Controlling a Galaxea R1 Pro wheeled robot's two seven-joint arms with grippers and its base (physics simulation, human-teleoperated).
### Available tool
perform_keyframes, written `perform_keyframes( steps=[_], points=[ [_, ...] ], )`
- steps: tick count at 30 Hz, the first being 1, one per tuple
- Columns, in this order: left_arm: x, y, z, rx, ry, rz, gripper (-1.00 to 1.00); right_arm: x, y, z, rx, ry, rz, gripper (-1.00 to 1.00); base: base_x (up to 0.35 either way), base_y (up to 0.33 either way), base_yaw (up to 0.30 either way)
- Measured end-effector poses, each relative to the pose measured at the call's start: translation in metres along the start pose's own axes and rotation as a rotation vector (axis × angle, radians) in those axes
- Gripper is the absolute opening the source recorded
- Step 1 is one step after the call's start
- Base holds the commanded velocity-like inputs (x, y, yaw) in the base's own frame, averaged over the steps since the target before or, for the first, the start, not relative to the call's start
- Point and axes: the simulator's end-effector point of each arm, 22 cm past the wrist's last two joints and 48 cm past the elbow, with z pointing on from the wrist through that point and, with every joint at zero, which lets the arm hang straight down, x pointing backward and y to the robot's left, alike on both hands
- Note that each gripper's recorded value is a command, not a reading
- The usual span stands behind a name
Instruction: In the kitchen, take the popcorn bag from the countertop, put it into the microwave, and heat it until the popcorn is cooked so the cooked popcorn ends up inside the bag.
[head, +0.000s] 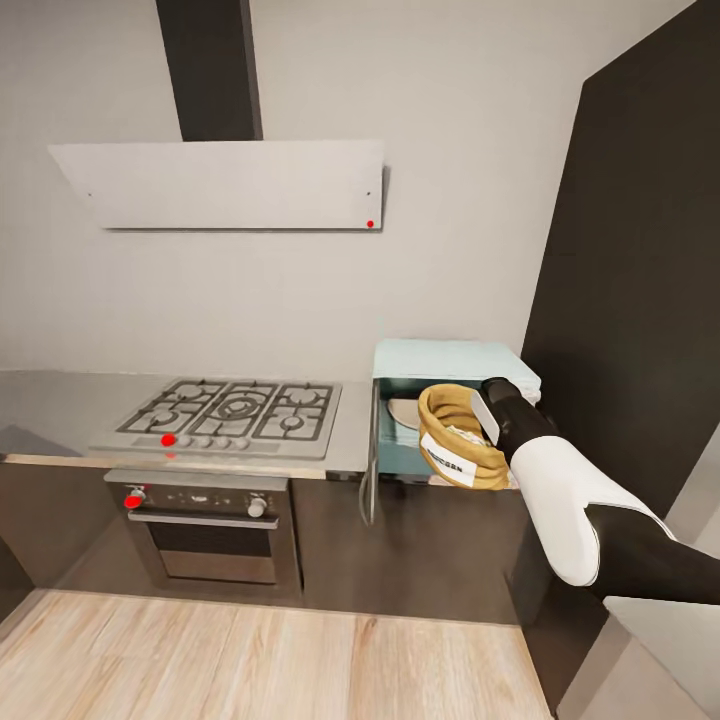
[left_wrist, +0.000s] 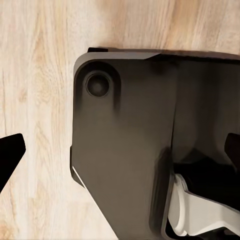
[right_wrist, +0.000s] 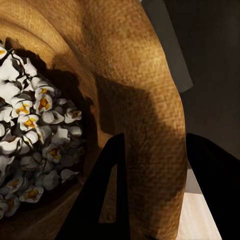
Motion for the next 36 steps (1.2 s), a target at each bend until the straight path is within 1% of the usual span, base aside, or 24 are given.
perform_keyframes(
  steps=[8,12,15,27,36],
  points=[
    [0.0000,-0.0003,0.0000,0.001,0.000,0.000,1.00,0.0000,0.0000,0.0000,0.000,0.000,0.000,-1.00,0.014,0.000,0.000],
    [-0.0005,0.0007,-0.0001,0.000,-0.001,0.000,1.00,0.0002,-0.0003,-0.0006,0.000,0.000,0.000,-1.00,0.271,0.000,0.000],
    [-0.0003,0.0000,0.0000,0.001,0.000,0.001,1.00,0.0006,0.0001,0.0002,0.000,0.001,0.000,-1.00,0.121,0.000,0.000],
    [0.0004,-0.0015,0.0000,0.003,0.001,0.007,1.00,0.0010,0.0003,0.0005,0.000,0.001,-0.001,-1.00,0.006,0.000,0.000],
    [-0.0015,-0.0013,0.0034,0.002,0.000,0.000,1.00,0.0013,0.0022,0.0039,0.000,0.002,-0.001,-1.00,0.000,0.000,0.000]
  ],
)
